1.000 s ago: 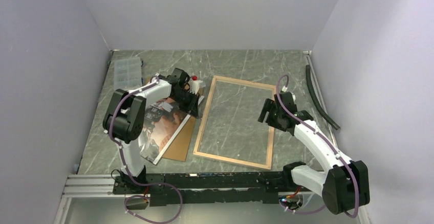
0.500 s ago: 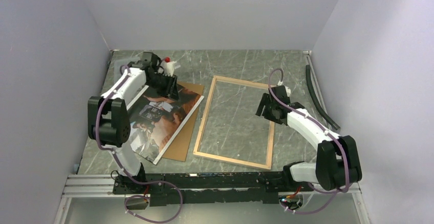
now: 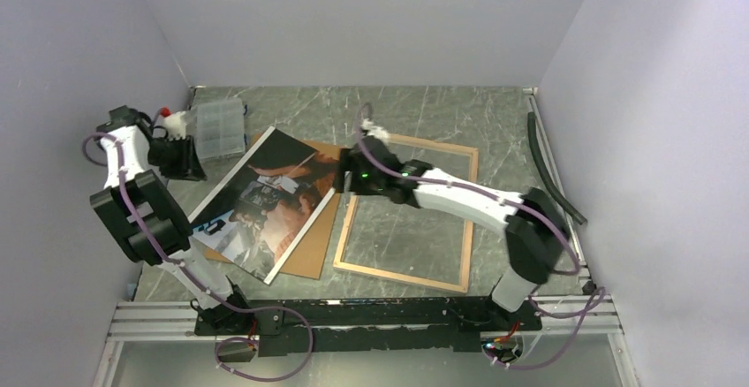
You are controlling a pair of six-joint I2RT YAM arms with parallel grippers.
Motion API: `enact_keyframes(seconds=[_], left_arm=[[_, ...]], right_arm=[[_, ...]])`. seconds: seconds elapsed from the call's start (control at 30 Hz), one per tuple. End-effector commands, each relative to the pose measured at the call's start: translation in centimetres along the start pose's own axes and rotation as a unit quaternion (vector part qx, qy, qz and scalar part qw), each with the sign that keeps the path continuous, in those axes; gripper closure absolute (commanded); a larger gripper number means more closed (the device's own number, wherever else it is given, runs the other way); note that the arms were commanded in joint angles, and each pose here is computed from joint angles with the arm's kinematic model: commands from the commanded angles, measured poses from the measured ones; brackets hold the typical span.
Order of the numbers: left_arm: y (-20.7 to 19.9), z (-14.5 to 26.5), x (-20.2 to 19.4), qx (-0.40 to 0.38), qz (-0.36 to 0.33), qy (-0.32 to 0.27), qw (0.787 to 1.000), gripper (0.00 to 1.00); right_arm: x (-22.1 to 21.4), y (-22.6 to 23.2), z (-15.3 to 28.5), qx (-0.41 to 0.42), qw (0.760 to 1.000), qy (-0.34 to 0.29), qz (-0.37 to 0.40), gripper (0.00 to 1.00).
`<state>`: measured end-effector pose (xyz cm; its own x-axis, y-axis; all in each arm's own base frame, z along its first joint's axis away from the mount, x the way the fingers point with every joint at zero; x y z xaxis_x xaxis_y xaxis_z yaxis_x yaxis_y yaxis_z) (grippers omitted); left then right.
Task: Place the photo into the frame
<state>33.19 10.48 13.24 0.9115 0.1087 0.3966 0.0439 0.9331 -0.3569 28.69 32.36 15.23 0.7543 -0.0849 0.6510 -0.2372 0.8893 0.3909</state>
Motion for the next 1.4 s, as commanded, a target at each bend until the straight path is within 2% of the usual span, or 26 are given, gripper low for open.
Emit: enact_keyframes(seconds=[0.0, 0.17, 0.37, 0.53, 0.93, 1.13, 1.37], left_arm=[[3.0, 1.6, -0.7, 0.036, -0.021, -0.014, 0.999, 0.68], [5.7, 0.1, -1.2, 0.098, -0.021, -0.039, 0.994, 0.68], [9.2, -0.9, -0.5, 0.175, -0.006, -0.064, 0.982, 0.68], [11.1, -1.8, -1.0, 0.214, 0.005, -0.061, 0.975, 0.68], [9.7, -5.3, -4.0, 0.161, 0.010, -0.022, 0.987, 0.69], [7.1, -6.2, -5.5, 0.121, 0.005, 0.001, 0.993, 0.69], [5.3, -6.1, -7.3, 0.095, -0.006, 0.021, 0.995, 0.70]], right_arm=[[-1.7, 7.0, -3.8, 0.046, 0.999, 0.019, -0.004, 0.25], [-5.7, 10.7, -6.7, 0.067, 0.995, 0.068, 0.008, 0.25], [-8.7, 9.7, -8.3, 0.052, 0.994, 0.101, 0.000, 0.25], [-10.2, 7.8, -8.8, 0.022, 0.993, 0.113, 0.000, 0.25], [-10.9, 2.6, -7.4, -0.027, 0.994, 0.108, -0.019, 0.25], [-8.8, 1.7, -7.4, -0.029, 0.995, 0.092, -0.026, 0.25], [-4.6, 1.3, -9.6, -0.030, 0.996, 0.061, -0.054, 0.25]])
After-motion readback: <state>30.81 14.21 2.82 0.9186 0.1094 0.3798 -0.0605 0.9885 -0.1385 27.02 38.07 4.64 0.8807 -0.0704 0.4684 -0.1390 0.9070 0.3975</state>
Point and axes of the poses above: each gripper's point midway between its finger pads, its own z axis back along the fingers, its own y axis along the line the jaws close on, x = y × z, the point moved 1 cm from there along z, back along the fingers, and after that the axes turned 6 degrees about z, right-handed, at the moved point
